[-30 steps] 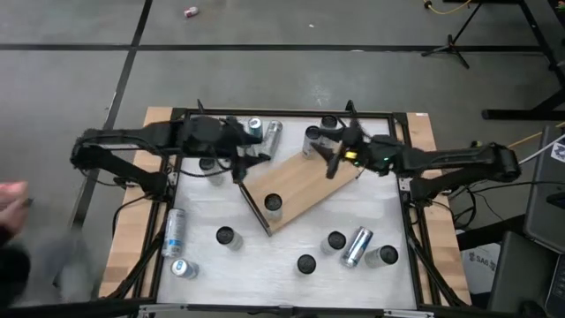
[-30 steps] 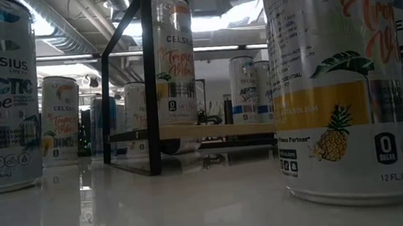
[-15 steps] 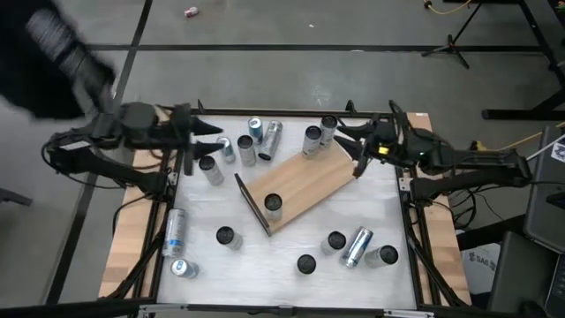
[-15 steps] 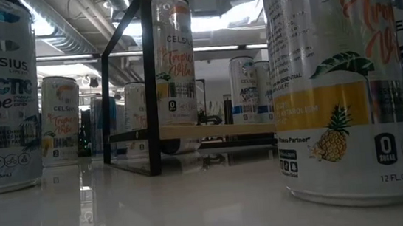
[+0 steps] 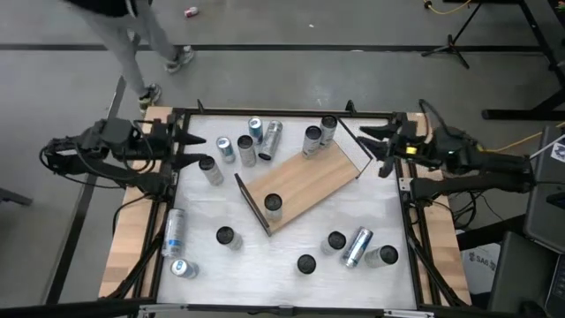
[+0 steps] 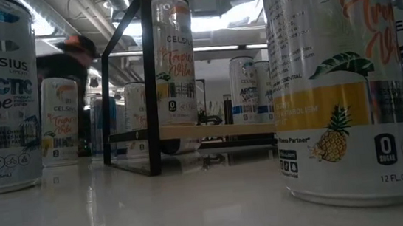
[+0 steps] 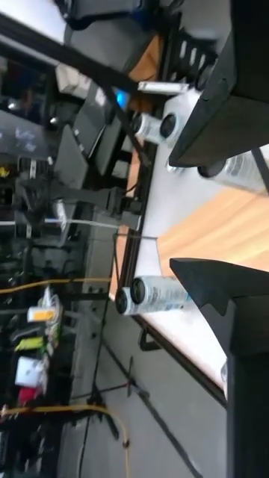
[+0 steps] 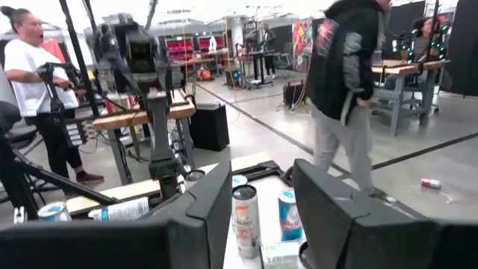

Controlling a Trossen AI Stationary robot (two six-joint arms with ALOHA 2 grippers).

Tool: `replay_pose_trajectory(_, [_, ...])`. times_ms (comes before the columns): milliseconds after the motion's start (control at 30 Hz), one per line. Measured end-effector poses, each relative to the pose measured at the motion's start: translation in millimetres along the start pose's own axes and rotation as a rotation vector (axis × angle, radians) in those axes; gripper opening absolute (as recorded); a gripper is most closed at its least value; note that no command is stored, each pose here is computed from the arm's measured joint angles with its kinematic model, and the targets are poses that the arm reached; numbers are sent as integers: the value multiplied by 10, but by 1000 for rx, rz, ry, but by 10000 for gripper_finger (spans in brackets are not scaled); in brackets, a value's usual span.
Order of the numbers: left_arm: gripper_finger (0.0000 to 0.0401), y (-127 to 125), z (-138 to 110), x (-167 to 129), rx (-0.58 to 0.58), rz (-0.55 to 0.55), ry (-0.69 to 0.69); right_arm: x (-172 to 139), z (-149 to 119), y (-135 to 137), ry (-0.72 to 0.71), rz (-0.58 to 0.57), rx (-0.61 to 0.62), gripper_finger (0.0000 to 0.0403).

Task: Place canned beverage on shelf
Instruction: Put the white blue soda can on the shelf

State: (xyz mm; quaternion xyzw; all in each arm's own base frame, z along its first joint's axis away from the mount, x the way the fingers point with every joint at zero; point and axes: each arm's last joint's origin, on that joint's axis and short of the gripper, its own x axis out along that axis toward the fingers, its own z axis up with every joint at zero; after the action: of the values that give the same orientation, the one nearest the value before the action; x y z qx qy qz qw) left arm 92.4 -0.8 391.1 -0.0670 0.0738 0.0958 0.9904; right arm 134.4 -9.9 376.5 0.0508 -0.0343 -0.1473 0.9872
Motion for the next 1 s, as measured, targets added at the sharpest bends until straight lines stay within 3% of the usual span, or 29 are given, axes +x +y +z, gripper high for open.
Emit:
replay_pose_trajectory(167, [199, 43, -281, 20, 3, -2, -52, -144, 16, -40, 3, 1, -1, 136])
replay_pose_trajectory(400, [199, 70, -474, 40, -17, -1, -50, -185, 21, -38, 5, 51, 3, 136])
replay_pose_trajectory(900, [199, 71, -499, 52, -19, 0, -39, -107, -22, -16, 42, 58, -2, 136])
replay_pose_trajectory(1000, [199, 71, -500, 52, -19, 0, -39, -107, -23, -12, 43, 69, -1, 153])
